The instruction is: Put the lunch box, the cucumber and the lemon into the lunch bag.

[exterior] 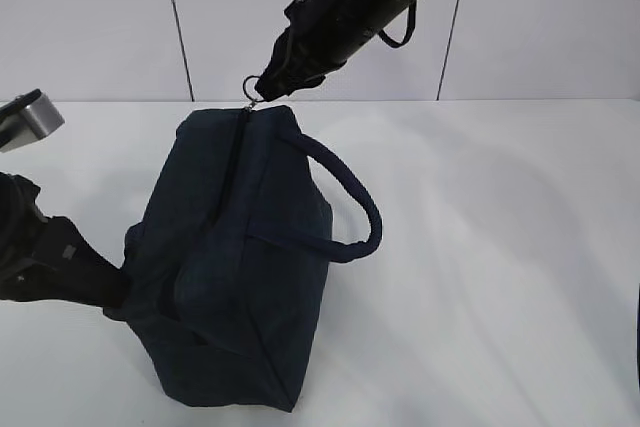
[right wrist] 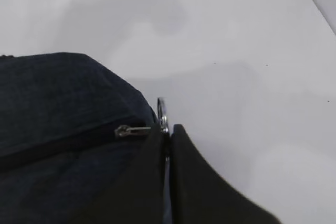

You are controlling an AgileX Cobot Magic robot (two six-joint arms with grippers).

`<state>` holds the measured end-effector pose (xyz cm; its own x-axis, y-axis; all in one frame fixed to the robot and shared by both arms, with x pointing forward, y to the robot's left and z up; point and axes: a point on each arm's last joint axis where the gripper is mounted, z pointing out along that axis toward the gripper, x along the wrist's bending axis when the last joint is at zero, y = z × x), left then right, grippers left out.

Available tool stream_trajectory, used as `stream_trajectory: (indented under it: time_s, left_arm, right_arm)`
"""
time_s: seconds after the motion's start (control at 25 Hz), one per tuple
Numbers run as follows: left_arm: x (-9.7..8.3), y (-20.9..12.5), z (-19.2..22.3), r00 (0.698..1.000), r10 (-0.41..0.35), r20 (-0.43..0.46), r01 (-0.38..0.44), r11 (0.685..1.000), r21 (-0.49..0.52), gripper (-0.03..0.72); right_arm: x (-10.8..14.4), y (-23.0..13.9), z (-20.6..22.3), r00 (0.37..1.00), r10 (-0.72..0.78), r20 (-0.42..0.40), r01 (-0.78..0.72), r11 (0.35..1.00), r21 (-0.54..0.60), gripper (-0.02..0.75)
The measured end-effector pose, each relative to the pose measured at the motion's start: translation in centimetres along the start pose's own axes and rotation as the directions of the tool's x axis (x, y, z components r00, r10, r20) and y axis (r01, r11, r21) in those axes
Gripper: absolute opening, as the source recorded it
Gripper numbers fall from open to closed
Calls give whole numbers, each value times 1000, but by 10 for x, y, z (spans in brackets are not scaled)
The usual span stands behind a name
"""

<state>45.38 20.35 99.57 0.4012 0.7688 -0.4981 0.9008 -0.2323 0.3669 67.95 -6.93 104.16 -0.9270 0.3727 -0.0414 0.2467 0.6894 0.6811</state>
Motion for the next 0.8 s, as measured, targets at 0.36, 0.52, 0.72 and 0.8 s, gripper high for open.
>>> stream_trajectory:
  time_s: [0.36,0.52,0.72,0.8]
  left_arm:
    - [-5,13,-4,1000,-8,26,11,996,-87,-7]
    - [-6,16,-5,999,3,43,3,992,-124,-7]
    - [-6,22,-5,999,1,39,6,983,-184,-7]
    - [-5,23,-6,999,-1,33,7,980,-201,-7]
  right_arm:
    - [-31,-21,-11,991,106,-87,-117,982,-145,8]
    - [-36,-27,-9,981,131,-141,-157,969,-189,8]
    - [-41,-33,-2,974,153,-166,-187,959,-214,8]
    - [-43,-37,1,972,161,-168,-195,958,-210,8]
